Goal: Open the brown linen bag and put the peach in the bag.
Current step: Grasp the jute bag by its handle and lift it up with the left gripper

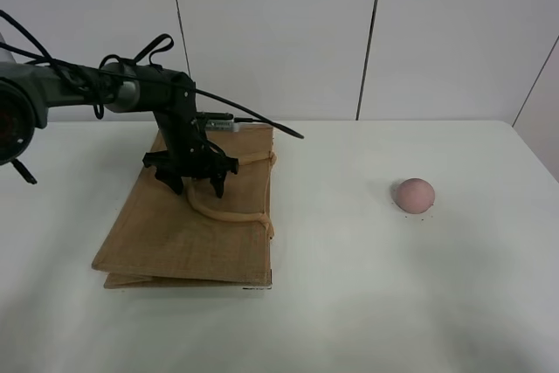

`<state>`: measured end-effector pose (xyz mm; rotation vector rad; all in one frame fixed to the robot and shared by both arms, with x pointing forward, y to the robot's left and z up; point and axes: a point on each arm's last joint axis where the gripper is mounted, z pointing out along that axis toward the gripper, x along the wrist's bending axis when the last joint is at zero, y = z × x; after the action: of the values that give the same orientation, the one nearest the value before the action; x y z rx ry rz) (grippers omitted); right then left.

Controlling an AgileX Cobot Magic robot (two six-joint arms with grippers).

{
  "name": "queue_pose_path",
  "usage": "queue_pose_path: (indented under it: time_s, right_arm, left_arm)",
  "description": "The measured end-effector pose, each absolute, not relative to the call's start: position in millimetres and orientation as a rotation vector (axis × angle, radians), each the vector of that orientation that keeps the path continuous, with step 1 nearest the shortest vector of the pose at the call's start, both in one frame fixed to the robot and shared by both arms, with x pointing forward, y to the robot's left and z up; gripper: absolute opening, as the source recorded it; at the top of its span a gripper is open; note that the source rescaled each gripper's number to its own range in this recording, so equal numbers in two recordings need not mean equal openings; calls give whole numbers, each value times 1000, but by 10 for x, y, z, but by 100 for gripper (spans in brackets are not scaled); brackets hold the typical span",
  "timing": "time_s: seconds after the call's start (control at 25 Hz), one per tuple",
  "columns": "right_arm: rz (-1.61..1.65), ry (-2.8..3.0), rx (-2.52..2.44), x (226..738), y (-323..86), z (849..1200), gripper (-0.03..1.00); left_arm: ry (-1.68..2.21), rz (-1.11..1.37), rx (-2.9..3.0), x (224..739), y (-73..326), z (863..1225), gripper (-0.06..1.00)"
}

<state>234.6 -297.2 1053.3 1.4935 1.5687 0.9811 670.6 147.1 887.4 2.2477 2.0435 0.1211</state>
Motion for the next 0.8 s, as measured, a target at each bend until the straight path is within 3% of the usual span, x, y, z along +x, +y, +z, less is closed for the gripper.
queue_pose_path:
  time_s: [0.2,0.28,0.4,0.56,0.6,0.8]
  right_arm:
    - [981,1569,1493,2346,-2972,10533,100]
    - [981,1569,1493,2346,-2972,10533,100]
    - [981,1569,1493,2346,-2972,10533,100]
    - [981,1569,1493,2346,-2972,10533,100]
    - [981,1569,1493,2346,-2972,10533,100]
    - [981,1569,1493,2346,-2972,10533,100]
  left_arm:
    - [2049,115,2254,6710,1470,8822,100]
    - [2050,114,2253,6709,1470,8822,94]
    - [2052,125,2271,6705,1483,8822,67]
    - [2077,149,2278,6707,1506,8835,8]
    - [2082,151,2275,6710,1507,8859,2]
    - [2100,150,2276,6756,1495,9053,1]
